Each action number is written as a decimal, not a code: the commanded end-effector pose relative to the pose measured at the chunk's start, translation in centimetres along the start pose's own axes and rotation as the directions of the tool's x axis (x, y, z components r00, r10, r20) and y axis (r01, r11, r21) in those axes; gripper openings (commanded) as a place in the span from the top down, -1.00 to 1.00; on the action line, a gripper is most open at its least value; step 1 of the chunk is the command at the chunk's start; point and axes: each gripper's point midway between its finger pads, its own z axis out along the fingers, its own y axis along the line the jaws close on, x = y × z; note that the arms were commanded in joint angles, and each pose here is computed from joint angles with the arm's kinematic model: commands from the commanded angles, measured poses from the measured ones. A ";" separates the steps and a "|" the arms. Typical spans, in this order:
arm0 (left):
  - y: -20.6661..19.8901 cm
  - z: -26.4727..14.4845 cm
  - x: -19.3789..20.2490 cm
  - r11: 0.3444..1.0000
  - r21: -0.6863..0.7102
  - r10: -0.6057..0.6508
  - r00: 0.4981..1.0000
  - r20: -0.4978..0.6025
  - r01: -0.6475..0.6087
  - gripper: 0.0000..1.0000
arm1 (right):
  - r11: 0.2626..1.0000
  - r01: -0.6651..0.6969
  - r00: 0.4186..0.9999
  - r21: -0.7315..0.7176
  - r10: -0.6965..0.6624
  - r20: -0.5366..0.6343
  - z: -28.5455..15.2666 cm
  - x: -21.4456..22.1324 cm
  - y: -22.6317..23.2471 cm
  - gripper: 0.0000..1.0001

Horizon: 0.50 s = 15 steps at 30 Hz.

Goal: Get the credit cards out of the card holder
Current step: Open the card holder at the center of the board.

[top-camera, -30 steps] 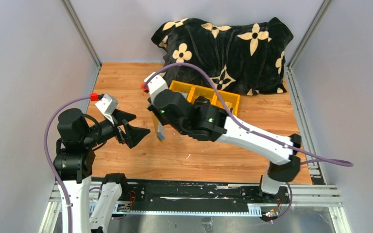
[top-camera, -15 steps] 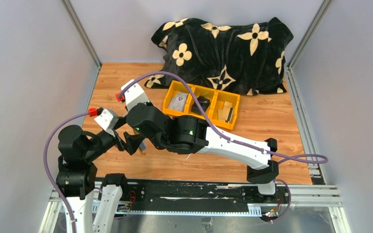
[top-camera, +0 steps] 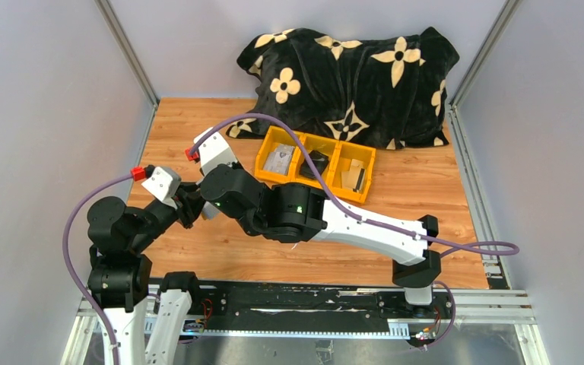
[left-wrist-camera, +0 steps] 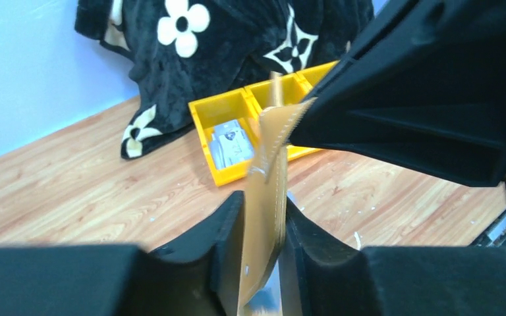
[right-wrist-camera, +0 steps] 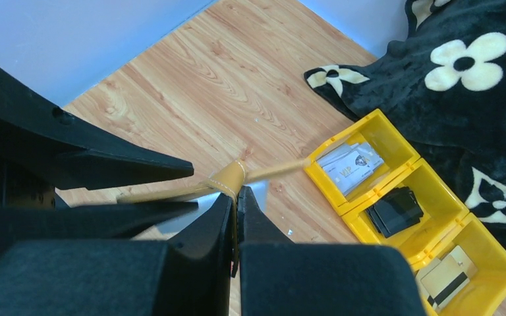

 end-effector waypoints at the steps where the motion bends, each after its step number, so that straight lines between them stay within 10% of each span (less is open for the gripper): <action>1: 1.1 0.0 -1.2 0.998 -0.055 0.043 0.999 0.032 -0.041 0.47 | 0.997 -0.079 0.995 -0.024 0.081 0.066 -2.2 -2.6 -1.0 1.00; 8: -0.5 -0.3 -1.7 0.996 0.023 0.083 0.995 0.059 -0.085 0.95 | 0.991 -0.067 0.995 -0.116 0.074 0.062 -3.0 -2.4 -0.5 0.91; 15: -3.9 -0.6 -3.3 0.976 0.214 0.023 0.996 0.083 -0.040 1.00 | 0.941 -0.134 0.989 -0.310 0.148 0.022 -4.7 -1.0 -2.3 0.05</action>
